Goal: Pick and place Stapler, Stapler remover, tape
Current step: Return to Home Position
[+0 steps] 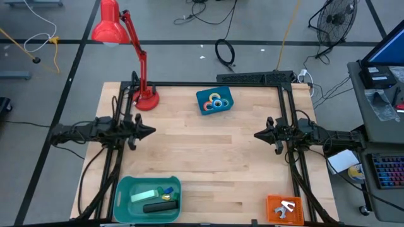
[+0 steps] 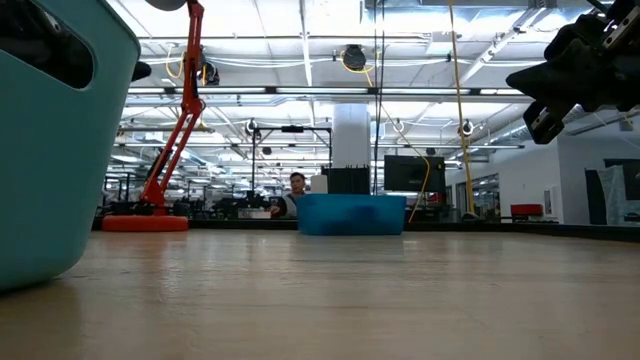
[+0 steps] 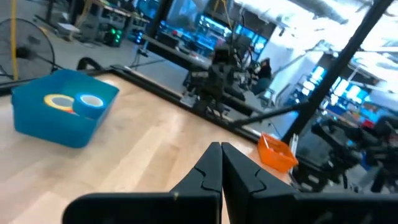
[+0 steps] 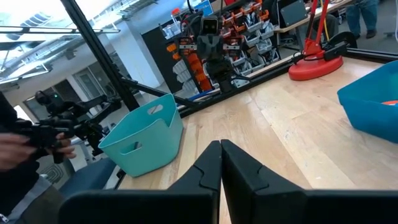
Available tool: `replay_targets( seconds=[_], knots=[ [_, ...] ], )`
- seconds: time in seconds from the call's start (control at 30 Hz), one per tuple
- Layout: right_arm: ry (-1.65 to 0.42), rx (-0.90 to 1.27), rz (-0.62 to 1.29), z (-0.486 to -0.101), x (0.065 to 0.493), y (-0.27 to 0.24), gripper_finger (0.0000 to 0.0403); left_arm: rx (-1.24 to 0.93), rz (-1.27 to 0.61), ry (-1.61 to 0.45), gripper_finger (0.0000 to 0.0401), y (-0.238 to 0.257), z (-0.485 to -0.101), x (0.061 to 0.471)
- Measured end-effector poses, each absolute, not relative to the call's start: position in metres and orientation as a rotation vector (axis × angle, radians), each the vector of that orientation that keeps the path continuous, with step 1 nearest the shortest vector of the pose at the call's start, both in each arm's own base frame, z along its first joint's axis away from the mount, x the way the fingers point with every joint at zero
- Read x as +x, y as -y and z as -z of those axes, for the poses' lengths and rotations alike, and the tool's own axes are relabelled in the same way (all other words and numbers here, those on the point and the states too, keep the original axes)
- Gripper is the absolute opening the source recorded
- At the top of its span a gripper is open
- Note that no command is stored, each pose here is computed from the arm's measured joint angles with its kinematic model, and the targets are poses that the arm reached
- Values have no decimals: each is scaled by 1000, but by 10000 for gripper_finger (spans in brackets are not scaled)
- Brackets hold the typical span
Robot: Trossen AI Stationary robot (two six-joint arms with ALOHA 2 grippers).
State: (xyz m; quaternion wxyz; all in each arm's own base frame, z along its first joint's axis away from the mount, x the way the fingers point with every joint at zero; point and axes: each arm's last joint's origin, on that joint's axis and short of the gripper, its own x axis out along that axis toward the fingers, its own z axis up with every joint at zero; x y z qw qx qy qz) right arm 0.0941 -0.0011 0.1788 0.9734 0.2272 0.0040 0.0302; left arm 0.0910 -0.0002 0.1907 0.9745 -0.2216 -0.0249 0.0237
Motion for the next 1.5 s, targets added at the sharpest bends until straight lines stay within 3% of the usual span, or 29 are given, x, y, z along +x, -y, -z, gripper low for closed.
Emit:
replay_targets(
  seconds=[0.43, 0.93, 1.5],
  knots=[
    [-8, 459, -61, -179, 94, 1, 2, -409, -2, 13, 3, 6, -188, 91],
    [-8, 459, -61, -179, 94, 1, 4, -66, -68, 1, 6, 5, -187, 91],
    [-8, 459, -61, -179, 94, 1, 3, -92, -43, -127, 10, 9, -174, 90]
  ],
)
